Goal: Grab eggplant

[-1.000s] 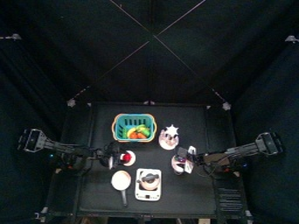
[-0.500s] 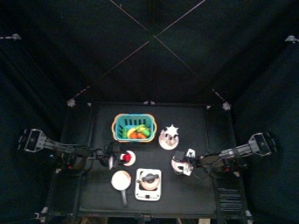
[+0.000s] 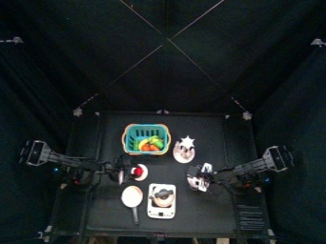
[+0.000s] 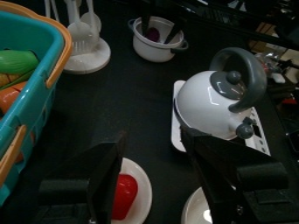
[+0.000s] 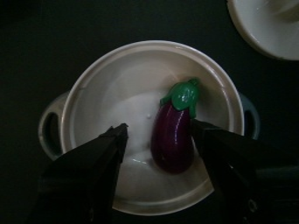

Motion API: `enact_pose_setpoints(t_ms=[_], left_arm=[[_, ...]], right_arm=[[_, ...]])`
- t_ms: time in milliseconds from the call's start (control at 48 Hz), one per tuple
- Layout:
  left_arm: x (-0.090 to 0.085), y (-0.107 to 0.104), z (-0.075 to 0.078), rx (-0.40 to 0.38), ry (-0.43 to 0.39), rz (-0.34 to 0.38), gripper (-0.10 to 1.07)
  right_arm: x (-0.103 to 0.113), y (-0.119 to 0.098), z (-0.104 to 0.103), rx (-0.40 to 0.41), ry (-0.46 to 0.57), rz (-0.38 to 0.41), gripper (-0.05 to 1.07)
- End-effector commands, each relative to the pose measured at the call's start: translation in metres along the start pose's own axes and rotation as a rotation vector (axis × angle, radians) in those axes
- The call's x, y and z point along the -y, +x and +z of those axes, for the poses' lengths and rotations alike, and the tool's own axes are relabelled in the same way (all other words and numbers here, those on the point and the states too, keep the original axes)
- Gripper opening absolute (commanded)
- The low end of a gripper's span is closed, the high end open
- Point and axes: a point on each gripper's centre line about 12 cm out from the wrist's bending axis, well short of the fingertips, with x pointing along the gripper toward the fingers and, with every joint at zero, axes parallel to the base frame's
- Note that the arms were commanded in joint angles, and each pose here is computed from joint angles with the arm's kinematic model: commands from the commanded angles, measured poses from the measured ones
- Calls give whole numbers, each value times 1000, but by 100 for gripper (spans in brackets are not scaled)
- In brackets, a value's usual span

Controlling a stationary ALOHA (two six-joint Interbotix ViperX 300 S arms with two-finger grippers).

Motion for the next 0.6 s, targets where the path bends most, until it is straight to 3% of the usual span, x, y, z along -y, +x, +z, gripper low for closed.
enact_pose_setpoints(t_ms=[0, 438, 583], left_arm=[[2, 2, 9, 24, -1, -4, 89], [2, 2, 8, 23, 0, -4, 89], [2, 2, 8, 23, 0, -4, 89]], right_arm=[[-1, 0, 3, 11, 5, 6, 92], [-1, 17, 5, -11, -1, 5, 90], [-1, 16, 7, 1, -17, 1, 76]])
